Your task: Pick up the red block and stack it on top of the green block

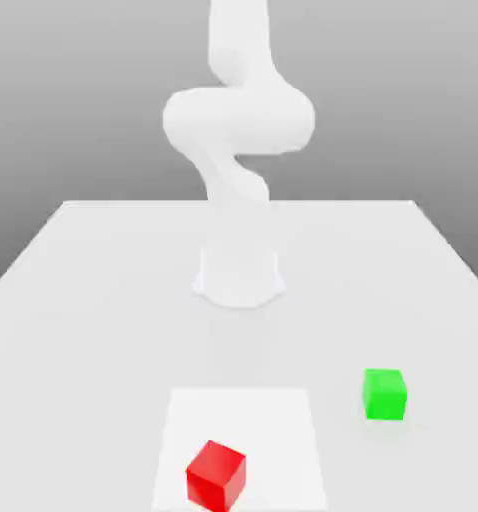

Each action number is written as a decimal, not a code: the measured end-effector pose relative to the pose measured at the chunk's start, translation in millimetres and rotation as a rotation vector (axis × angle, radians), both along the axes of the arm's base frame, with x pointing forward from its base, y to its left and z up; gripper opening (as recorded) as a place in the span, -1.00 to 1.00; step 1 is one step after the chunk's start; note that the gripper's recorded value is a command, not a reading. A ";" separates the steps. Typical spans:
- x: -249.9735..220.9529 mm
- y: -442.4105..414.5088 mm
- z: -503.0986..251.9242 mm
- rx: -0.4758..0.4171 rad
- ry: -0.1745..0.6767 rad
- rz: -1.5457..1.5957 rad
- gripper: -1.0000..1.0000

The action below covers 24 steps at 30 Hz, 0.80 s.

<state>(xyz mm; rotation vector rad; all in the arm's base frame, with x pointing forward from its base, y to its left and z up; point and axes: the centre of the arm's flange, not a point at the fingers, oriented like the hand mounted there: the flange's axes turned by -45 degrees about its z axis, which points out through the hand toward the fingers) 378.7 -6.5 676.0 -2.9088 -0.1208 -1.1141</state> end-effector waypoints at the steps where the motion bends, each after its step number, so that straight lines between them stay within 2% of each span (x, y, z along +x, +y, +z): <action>1: 13.2 -1.8 -15.9 -0.008 0.028 0.039 0.00; 7: 74.3 -5.0 -114.1 -0.061 0.176 0.251 0.00; 12: 106.2 -2.4 -202.0 -0.116 0.288 0.417 0.00; 18: 121.4 -0.1 -307.5 -0.201 0.417 0.608 0.00; 24: 114.5 -6.5 -403.9 -0.309 0.544 0.792 0.00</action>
